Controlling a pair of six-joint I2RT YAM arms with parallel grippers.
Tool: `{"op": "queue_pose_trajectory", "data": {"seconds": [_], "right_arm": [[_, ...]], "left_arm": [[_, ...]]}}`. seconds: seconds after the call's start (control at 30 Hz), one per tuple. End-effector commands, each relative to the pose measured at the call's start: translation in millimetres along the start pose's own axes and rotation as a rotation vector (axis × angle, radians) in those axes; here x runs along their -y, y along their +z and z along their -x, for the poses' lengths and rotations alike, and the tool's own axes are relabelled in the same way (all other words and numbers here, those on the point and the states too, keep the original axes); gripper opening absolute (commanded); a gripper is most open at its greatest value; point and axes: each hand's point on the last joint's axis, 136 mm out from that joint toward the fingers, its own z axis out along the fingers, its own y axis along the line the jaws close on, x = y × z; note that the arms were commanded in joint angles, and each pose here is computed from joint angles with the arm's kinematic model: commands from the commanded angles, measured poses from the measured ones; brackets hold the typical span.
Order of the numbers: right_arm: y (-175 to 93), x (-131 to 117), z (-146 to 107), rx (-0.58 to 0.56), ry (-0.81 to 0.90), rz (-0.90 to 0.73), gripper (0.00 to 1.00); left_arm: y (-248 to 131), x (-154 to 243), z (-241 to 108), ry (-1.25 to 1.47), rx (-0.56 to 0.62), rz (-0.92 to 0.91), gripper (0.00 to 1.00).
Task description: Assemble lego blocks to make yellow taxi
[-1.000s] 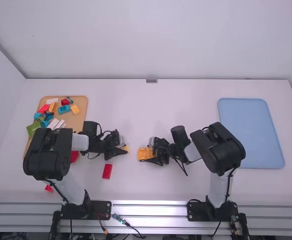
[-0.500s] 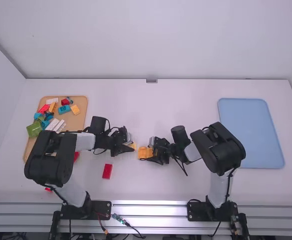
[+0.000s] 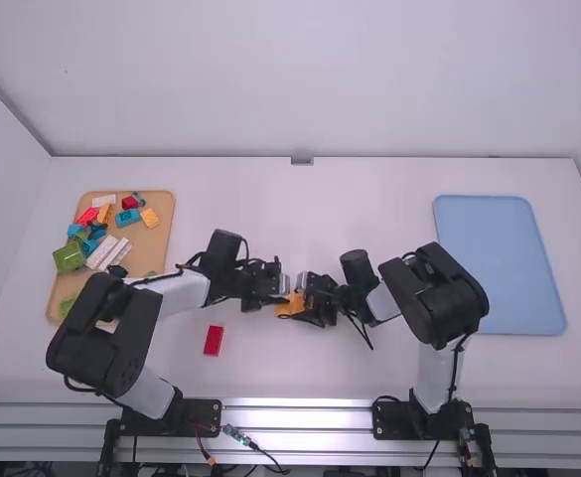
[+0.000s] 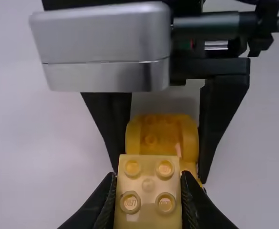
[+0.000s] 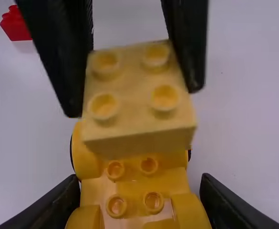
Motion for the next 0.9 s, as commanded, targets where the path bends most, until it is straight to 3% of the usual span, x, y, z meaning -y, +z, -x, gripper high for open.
{"op": "queue_pose_trajectory", "data": {"seconds": [0.0, 0.17, 0.87], "right_arm": [[2.9, 0.6, -6.4, -0.024, 0.008, -0.001, 0.48], [2.8, -1.3, -8.0, -0.029, 0.004, 0.007, 0.43], [2.2, -9.6, -7.3, -0.015, 0.008, 0.046, 0.44]], "left_arm": [[2.3, 8.7, -8.2, -0.036, 0.001, -0.016, 0.02], [3.4, 16.2, -14.9, -0.034, 0.003, -0.012, 0.02], [4.9, 19.7, -18.9, -0.02, 0.036, 0.042, 0.02]]}}
